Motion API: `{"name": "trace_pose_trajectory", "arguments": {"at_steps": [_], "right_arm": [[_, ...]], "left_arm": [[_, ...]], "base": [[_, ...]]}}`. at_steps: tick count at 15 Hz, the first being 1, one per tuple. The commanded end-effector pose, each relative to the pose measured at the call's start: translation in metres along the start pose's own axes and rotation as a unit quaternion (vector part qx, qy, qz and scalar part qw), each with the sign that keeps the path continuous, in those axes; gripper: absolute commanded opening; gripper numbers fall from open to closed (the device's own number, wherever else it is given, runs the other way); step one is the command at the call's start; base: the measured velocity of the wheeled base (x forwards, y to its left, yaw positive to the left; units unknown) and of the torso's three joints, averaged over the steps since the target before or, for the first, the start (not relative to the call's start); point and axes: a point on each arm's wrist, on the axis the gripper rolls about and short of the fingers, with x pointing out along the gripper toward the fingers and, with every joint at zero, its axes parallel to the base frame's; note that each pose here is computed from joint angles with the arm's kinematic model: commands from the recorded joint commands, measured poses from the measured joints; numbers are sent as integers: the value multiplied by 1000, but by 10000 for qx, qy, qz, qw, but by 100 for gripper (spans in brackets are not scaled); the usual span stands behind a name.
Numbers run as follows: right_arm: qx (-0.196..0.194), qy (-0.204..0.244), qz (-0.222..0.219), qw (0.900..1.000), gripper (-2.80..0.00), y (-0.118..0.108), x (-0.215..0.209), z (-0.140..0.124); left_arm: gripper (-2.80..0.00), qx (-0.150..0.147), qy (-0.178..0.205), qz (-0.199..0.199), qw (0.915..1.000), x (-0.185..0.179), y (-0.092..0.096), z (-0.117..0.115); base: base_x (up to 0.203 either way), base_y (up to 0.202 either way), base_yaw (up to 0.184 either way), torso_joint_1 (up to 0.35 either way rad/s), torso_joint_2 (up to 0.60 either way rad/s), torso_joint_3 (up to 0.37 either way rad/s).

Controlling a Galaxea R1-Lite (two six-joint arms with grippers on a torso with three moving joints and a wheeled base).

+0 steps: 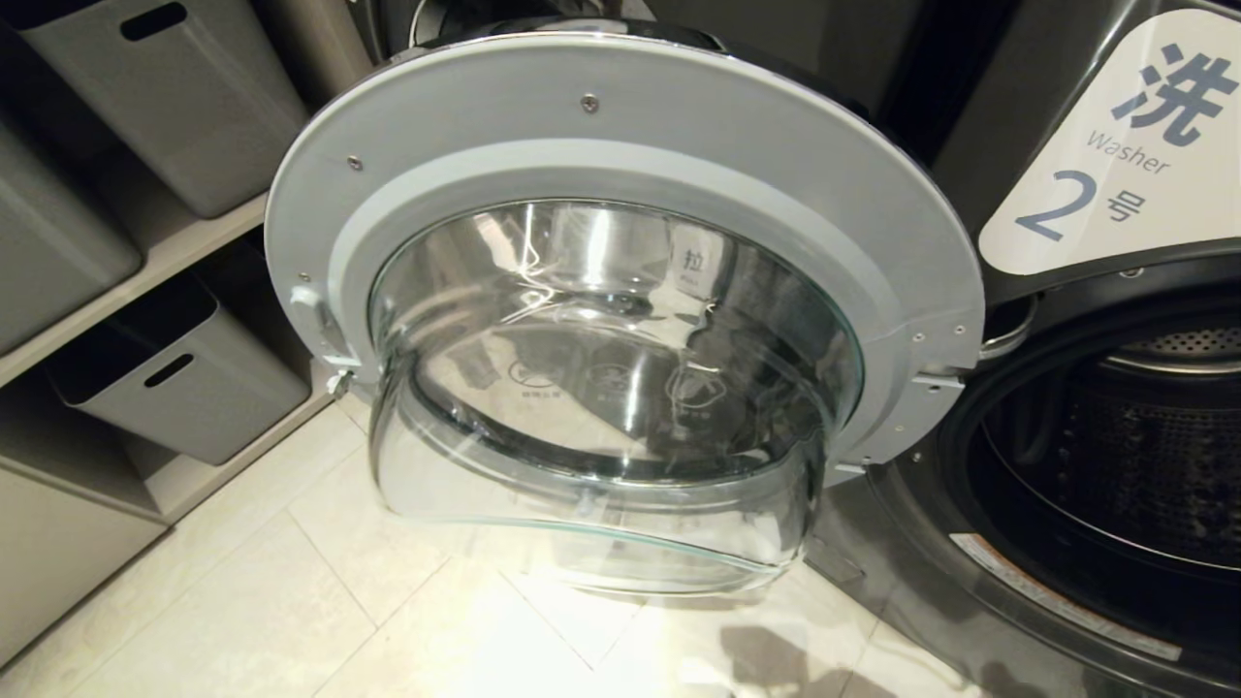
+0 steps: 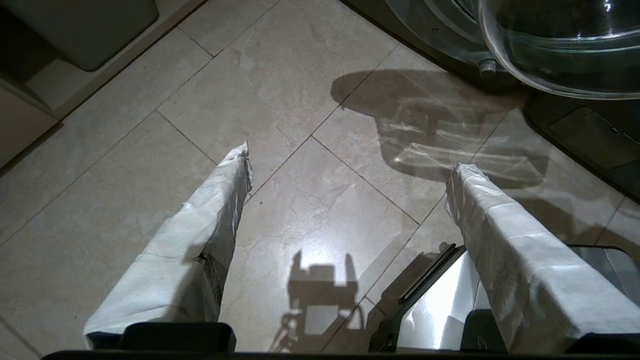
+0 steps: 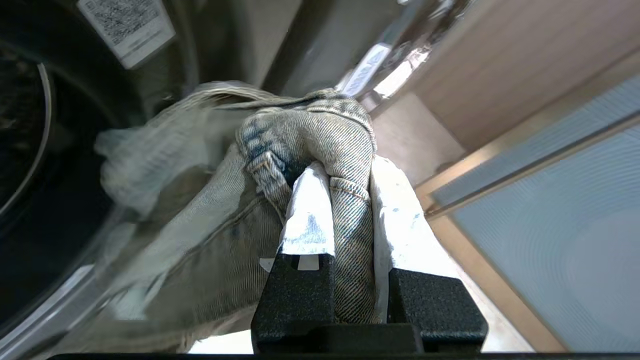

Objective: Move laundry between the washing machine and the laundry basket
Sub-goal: Pick a cloth and place it into the basket

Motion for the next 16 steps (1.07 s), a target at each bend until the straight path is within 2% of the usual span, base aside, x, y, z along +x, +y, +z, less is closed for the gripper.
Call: {"name": "trace_pose_trajectory", "arguments": {"at_steps": [1, 6, 16], "right_arm": [[20, 124, -49, 9999, -280, -1, 4, -3], [-18, 354, 46, 9994, -280, -1, 11, -11], [198, 981, -143, 9949, -280, -8, 62, 3]], "left_arm": [[0, -2, -6, 0, 10000, 0, 0, 0], [0, -2, -6, -1, 10000, 0, 0, 0], [0, -2, 2, -1, 10000, 0, 0, 0]], "base": [[0, 0, 0, 0, 0, 0], [0, 0, 0, 0, 0, 0], [0, 0, 0, 0, 0, 0]]}}
